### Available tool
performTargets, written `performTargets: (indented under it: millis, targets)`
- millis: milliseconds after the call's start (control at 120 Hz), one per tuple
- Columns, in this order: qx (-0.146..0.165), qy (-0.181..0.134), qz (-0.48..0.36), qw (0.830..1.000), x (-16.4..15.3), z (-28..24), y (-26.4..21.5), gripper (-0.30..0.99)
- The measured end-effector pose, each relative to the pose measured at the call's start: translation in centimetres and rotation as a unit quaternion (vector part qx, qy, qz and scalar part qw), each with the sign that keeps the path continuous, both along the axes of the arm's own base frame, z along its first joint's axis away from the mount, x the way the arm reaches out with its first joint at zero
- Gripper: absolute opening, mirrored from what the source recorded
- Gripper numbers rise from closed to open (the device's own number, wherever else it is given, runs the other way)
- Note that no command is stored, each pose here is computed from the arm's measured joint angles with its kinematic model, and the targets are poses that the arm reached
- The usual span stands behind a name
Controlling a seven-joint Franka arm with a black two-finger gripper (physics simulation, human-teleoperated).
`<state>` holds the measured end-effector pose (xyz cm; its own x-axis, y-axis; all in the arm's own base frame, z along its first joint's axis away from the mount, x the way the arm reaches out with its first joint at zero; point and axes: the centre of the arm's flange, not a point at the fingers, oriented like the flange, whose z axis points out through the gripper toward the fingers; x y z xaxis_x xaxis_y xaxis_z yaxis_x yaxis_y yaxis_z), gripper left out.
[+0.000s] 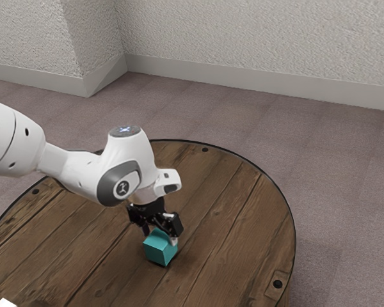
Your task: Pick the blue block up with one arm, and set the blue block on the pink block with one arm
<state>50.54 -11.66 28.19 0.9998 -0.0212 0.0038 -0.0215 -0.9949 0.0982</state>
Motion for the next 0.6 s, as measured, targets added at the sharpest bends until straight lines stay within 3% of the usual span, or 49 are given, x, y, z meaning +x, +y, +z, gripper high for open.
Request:
performTargets:
  millis: [375, 600]
  targets:
    - [0.000, -0.001, 0.001, 1.000, -0.2, -0.8, 0.0, 0.67]
    - [0.000, -0.003, 0.001, 1.000, -0.3, -1.0, 0.1, 0.59]
